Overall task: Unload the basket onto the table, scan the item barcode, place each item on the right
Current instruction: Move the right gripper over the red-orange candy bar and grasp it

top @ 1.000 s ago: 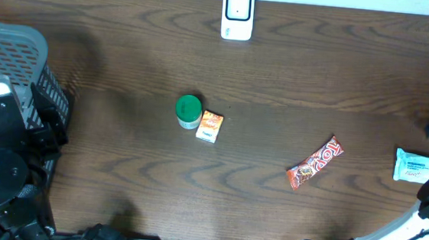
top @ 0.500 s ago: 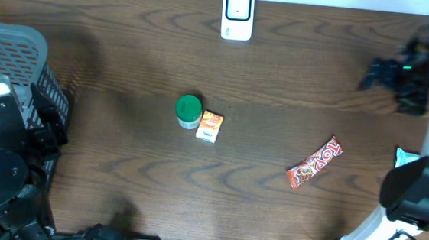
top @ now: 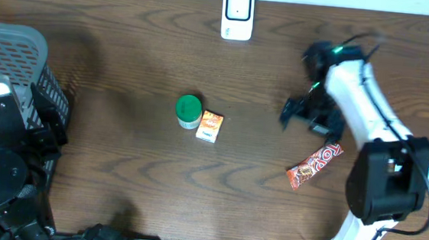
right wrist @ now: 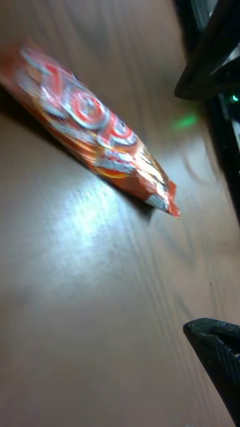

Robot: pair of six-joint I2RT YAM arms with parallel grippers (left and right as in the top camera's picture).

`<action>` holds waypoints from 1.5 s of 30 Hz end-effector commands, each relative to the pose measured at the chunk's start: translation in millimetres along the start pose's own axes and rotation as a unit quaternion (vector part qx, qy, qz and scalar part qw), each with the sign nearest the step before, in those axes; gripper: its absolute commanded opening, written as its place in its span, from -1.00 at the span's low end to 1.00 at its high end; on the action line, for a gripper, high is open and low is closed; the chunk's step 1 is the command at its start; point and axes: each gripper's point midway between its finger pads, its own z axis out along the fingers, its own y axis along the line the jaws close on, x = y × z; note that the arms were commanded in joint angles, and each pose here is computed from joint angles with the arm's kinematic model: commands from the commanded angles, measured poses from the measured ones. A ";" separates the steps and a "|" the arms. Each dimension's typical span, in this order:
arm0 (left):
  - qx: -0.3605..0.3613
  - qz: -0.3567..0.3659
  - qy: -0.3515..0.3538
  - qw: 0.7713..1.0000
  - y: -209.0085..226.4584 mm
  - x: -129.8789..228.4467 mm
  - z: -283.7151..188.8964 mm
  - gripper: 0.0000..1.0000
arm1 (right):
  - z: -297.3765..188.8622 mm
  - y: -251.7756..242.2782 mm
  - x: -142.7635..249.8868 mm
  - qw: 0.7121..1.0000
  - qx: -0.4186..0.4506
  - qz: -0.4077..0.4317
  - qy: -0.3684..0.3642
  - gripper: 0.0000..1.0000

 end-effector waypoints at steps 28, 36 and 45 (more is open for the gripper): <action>-0.006 0.000 0.002 1.000 0.9 1.0 1.2 0.67 | 105.6 59.8 20.7 0.977 -0.183 0.009 -0.110 -0.97; -0.006 -0.001 0.002 1.000 0.9 1.0 1.2 0.68 | 64.0 134.1 38.6 0.945 -0.243 -0.150 -0.160 -0.97; -0.006 -0.001 0.002 1.000 0.8 1.0 1.2 0.68 | 93.9 135.5 111.1 0.942 -0.146 -0.270 -0.137 -0.96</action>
